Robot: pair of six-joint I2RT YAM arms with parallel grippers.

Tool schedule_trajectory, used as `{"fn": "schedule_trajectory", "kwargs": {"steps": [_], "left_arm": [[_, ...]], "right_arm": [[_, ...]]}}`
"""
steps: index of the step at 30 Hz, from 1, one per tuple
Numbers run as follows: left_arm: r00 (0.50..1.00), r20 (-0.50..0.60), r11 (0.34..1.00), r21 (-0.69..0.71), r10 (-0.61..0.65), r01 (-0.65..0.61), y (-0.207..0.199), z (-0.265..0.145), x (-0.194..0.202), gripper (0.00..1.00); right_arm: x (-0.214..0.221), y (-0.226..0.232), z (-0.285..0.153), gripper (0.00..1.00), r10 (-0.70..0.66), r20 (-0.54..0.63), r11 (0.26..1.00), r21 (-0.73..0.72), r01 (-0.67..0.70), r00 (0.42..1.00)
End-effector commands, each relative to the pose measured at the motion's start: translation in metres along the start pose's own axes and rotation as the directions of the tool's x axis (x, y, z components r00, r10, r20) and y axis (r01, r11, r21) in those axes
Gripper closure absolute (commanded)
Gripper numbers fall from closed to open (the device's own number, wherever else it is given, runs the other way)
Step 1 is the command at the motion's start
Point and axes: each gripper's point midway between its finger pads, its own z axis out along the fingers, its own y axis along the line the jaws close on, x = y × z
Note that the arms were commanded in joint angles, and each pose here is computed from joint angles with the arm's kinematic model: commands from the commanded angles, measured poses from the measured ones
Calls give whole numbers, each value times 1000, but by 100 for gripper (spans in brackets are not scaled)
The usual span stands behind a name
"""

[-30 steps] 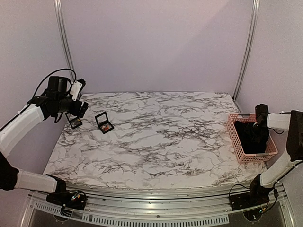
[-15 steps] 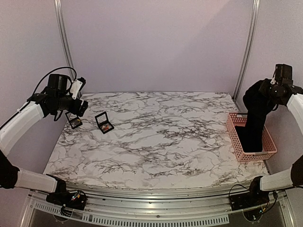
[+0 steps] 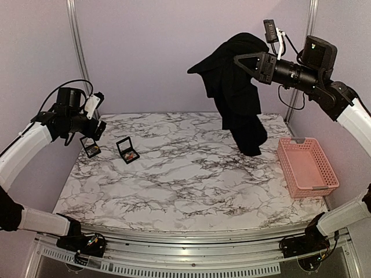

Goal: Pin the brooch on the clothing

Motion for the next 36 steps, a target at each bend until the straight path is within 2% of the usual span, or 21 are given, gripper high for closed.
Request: {"fn": "schedule_trajectory", "kwargs": {"steps": [1,4,7,8,9,11,13,15,17,18,19,21,24,26,28,30,33,36], "left_arm": [[1000,-4,1000,-24,14,-14,9,-9,-3,0],[1000,4,1000,-19,10,-10,9,-8,-7,0],[1000,13,1000,3,8,-8,6,-5,-11,1],[1000,16,1000,19,11,-11,3,-4,-13,1],[1000,18,999,44,21,-22,-2,-3,-14,1],[998,29,990,130,58,-61,-20,-4,-15,2],[992,47,961,248,114,-122,-49,-10,-15,7],[978,71,898,389,195,-208,-91,-21,-11,13],[950,60,805,517,305,-291,-134,-32,9,18],[928,59,752,568,368,-334,-155,-38,21,19],[902,61,702,607,428,-374,-172,-43,34,20],[836,66,590,678,545,-439,-206,-53,67,21],[729,113,434,738,676,-517,-241,-69,110,21],[660,122,373,742,742,-557,-251,-70,132,19],[613,101,361,729,784,-582,-253,-62,149,17],[586,76,376,699,807,-608,-252,-49,159,15],[592,75,410,651,802,-638,-256,-31,164,12],[580,82,405,637,810,-656,-260,-21,172,12]], "right_arm": [[-32,39,4,100,-21,101,976,-214,42,995],[-6,-8,25,100,88,67,995,-47,-85,994],[61,-82,44,100,238,-5,945,234,-231,971],[91,-104,49,98,292,-48,913,311,-263,955],[118,-121,49,88,349,-85,878,378,-294,933],[173,-160,40,59,458,-150,783,535,-317,876],[230,-210,9,41,562,-174,625,729,-278,808],[267,-257,-46,32,643,-125,432,874,-223,755],[280,-279,-87,28,652,-84,309,937,-163,754],[277,-283,-100,26,630,-77,272,954,-127,773],[275,-283,-106,25,613,-97,267,959,-90,784],[271,-274,-99,25,602,-145,320,945,-71,785],[275,-243,-62,28,546,-298,506,862,-25,783],[288,-216,-34,31,508,-402,629,778,-9,762],[304,-196,-16,32,491,-463,691,723,-6,738],[326,-187,-9,31,509,-498,697,717,4,702],[367,-194,-16,29,563,-537,663,747,44,628],[404,-205,-23,28,585,-588,656,748,101,559]]}}
